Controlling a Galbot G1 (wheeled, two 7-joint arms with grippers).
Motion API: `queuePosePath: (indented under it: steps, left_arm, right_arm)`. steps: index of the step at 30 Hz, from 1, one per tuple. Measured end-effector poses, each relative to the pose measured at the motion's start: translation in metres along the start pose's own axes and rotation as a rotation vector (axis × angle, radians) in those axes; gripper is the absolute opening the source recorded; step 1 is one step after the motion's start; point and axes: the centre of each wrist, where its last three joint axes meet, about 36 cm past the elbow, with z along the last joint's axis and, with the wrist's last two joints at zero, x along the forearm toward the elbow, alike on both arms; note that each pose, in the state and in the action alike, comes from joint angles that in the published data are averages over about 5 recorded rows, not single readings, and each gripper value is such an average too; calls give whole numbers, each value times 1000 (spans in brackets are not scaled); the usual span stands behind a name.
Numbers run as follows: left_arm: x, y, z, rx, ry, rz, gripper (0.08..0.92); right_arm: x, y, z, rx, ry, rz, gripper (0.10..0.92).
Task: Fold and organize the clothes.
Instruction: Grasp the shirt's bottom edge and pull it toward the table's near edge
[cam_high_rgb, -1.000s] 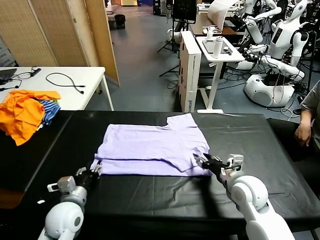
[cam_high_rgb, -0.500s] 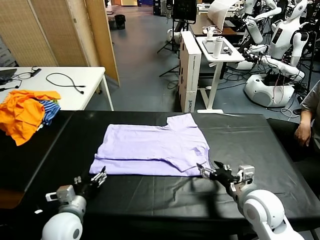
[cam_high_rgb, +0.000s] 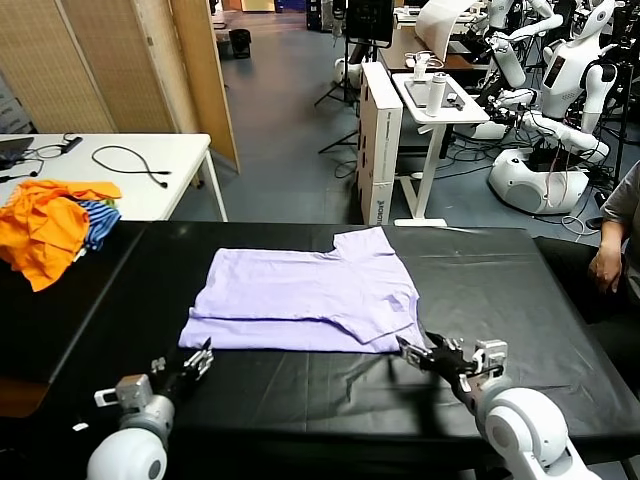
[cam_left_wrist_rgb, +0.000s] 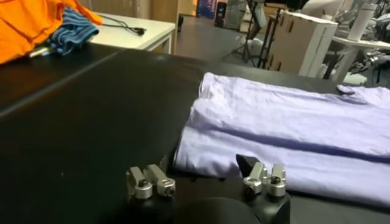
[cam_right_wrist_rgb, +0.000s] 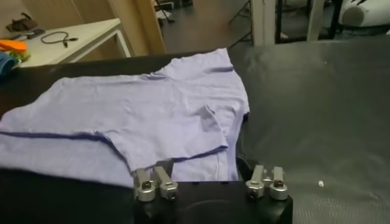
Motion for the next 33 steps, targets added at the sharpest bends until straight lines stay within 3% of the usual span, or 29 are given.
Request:
queuePosePath:
  steps: [3,8,11,13,16,19,26,33]
  left_arm:
    - [0,0,1,-1,2,-1,784]
    - [-1,1,5,-5,5,-5,688]
    - [0,0,6,-7,8,-5,539]
    - [0,0,7,-8,9,-3,407]
    - [1,-1,7,-10,11,0,252]
    - [4,-3,8,-14,12,-6,178]
    - [25,-8,8,-19,31,-39,147]
    - [59,-7,7,-54,78,-47,147]
  right_arm:
    - [0,0,2,-1,4,-1,668]
    - [-1,0,3,-2,9,-3,395]
    - [-2,0,4,-2,11,-3,221]
    - [-2,1,4,-2,12,-4,157]
    - [1,3,5,0,11,6,140]
    - [7,5,4,6,7,25,140]
    - [42,17,5,53,-10,73,140]
    - [81,38,14,85,-8,80,140]
